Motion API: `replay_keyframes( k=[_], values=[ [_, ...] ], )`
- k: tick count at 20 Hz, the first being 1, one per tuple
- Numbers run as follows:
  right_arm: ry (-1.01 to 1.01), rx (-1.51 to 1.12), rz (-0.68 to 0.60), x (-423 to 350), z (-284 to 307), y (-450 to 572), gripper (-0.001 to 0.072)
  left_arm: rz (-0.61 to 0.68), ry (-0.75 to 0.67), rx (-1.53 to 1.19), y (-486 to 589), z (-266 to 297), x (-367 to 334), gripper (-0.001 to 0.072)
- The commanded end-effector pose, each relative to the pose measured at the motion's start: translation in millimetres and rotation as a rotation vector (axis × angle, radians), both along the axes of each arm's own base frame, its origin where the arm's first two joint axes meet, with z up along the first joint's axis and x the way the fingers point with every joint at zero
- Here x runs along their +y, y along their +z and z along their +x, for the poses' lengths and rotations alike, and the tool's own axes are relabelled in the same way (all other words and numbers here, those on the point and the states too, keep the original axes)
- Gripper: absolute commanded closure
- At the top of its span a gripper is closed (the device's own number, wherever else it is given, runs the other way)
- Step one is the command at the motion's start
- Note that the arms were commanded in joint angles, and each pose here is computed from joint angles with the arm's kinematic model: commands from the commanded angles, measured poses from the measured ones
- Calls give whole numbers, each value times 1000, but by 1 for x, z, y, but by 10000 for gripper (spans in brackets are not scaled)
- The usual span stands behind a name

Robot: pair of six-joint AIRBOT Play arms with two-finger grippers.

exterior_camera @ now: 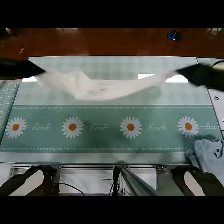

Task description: Fold the shirts.

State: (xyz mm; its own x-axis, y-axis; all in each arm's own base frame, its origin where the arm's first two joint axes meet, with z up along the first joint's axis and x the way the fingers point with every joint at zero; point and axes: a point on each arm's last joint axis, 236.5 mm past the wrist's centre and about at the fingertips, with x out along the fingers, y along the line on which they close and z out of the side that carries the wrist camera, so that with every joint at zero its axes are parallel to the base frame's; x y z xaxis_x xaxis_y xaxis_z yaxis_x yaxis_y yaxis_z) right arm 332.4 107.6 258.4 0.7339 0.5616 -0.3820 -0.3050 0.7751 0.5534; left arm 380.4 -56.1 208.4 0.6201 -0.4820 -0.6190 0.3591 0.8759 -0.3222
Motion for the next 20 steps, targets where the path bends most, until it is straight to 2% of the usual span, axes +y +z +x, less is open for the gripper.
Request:
replay_keyframes(
  k=[1, 5, 11, 14, 18, 20],
  values=[
    [-112, -356, -110, -15, -47, 151, 689, 78, 82, -546, 186, -66, -9, 676],
    [-252, -632, -156, -34, -101, 259, 690, 122, 186, -995, 306, -175, -17, 676],
    [-381, -860, -205, -48, -180, 336, 691, 164, 237, -1189, 335, -275, -30, 677],
    [-391, -643, -311, -60, -169, 284, 691, 118, 321, -1078, 314, -282, -17, 677],
    [-394, -46, -585, -114, -147, 148, 691, 243, 363, -611, 211, -243, 15, 677],
    [-370, 140, -650, -132, -125, 102, 691, 264, 333, -374, 155, -212, 25, 677]
  ],
)
